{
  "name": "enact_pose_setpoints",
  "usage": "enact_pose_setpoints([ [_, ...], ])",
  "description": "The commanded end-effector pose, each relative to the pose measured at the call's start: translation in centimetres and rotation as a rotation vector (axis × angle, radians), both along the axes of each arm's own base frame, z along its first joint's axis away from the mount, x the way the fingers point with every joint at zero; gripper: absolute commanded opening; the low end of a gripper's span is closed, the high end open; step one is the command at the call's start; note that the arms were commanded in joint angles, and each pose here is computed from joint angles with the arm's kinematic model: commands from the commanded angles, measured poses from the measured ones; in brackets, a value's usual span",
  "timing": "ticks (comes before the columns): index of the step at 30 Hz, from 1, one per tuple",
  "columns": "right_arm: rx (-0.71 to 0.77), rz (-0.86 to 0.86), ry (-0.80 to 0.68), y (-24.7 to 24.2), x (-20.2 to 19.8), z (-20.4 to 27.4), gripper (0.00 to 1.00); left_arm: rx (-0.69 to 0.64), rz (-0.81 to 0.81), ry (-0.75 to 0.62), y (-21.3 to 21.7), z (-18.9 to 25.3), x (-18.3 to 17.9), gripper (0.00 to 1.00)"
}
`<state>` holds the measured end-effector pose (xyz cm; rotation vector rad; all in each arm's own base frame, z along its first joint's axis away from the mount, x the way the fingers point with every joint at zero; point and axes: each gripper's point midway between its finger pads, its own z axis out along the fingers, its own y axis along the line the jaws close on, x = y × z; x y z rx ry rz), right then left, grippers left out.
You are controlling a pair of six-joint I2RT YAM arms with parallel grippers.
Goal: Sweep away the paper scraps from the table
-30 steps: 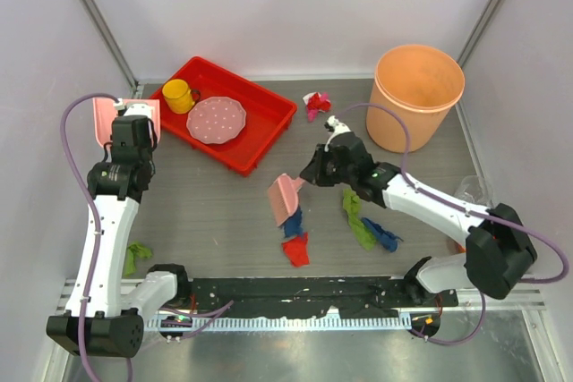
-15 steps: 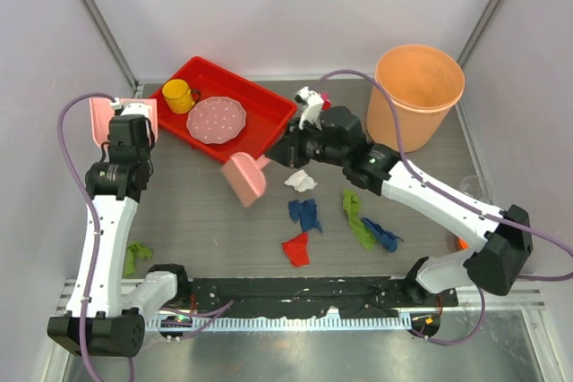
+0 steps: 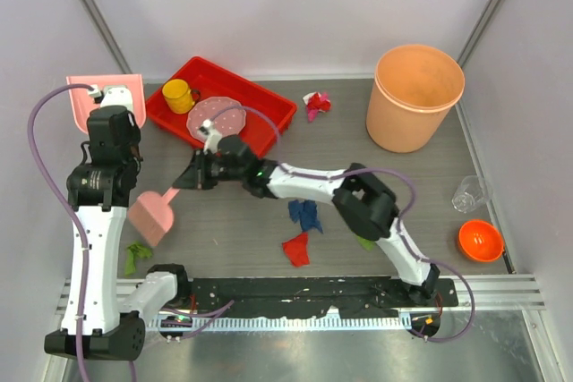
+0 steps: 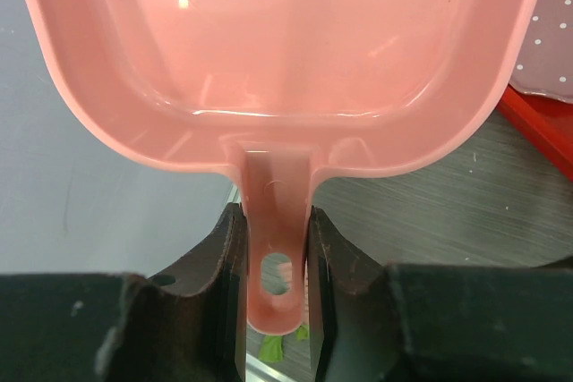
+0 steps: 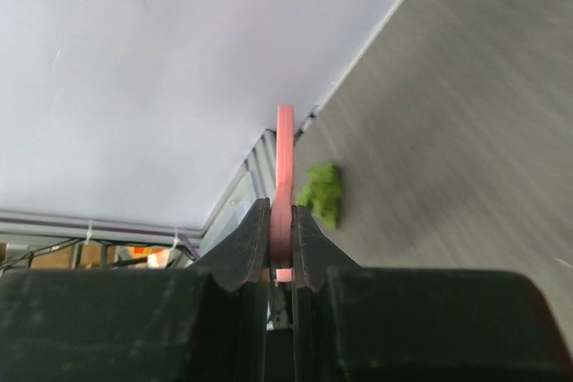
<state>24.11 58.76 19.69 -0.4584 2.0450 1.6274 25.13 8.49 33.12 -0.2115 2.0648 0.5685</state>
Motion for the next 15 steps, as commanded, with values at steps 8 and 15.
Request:
enact_pose_setpoints([
  [8,0.193,0.172,0.006,9.4,-7.0,3.4,0.01,-0.028,-0.027,-0.042,-0.5,0.9,0.0,0.0],
  [15,-0.051,0.066,-0.023,11.2,-6.3,-4.1,0.01,-0.032,-0.033,-0.036,-0.6,0.7,0.0,0.0],
])
